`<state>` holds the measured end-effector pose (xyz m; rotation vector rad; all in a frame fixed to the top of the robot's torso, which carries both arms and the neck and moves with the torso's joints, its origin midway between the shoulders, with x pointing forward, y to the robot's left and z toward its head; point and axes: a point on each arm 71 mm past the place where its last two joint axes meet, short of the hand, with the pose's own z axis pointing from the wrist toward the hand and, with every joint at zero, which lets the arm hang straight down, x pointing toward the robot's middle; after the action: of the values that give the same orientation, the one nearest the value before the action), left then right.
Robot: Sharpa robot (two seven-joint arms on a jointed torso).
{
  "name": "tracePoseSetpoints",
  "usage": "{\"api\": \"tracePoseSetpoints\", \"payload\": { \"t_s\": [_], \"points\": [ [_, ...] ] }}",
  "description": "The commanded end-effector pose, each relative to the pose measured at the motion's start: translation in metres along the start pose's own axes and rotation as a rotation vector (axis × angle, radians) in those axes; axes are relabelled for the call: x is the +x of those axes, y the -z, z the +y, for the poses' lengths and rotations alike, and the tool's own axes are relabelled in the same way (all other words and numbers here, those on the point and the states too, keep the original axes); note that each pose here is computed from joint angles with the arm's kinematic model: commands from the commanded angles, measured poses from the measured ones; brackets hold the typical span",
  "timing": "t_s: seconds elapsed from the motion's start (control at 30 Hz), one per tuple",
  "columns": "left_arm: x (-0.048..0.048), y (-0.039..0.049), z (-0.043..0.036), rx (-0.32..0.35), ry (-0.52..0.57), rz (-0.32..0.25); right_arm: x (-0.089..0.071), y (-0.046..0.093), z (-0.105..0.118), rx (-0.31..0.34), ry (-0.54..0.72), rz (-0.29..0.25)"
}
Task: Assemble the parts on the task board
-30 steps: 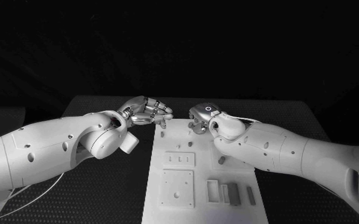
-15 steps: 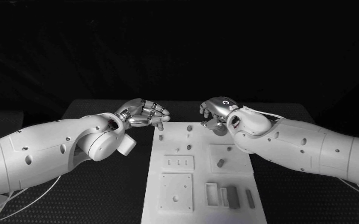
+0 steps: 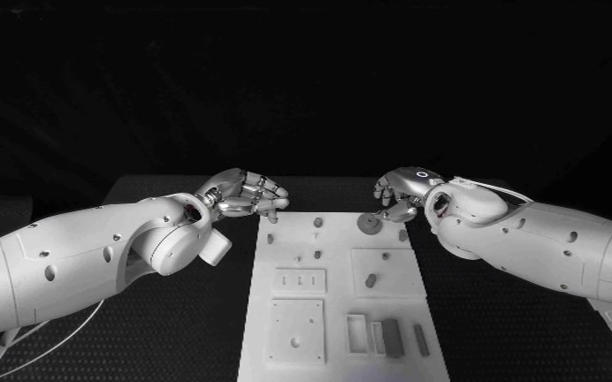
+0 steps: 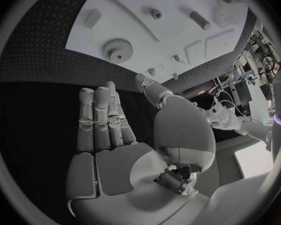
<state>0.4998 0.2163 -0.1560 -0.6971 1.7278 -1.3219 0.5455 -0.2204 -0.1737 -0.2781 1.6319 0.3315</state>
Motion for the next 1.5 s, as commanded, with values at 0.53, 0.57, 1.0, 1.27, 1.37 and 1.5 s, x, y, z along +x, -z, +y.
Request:
{"api": "tracePoseSetpoints", "payload": {
  "t_s": [0.53, 0.57, 1.0, 1.27, 1.37, 1.5],
  "points": [
    [0.0032, -0.004, -0.0028, 0.019, 0.007, 0.023, 0.035, -0.017, 0.001, -0.02, 0.031, 0.105],
    [0.0032, -0.0042, -0.0028, 0.019, 0.007, 0.023, 0.036, -0.018, 0.001, -0.019, 0.028, 0.107],
    [0.0054, -0.0057, -0.0031, 0.017, 0.008, 0.032, 0.038, -0.026, -0.004, 0.009, -0.03, 0.11],
    [0.0058, -0.0054, -0.0032, 0.016, 0.009, 0.033, 0.041, -0.027, -0.005, 0.015, -0.027, 0.132],
    [0.0062, -0.0054, -0.0033, 0.016, 0.009, 0.034, 0.043, -0.028, -0.006, 0.019, -0.026, 0.135],
    [0.0066, -0.0053, -0.0034, 0.016, 0.009, 0.036, 0.046, -0.028, -0.005, 0.019, -0.027, 0.144]
  ]
}}
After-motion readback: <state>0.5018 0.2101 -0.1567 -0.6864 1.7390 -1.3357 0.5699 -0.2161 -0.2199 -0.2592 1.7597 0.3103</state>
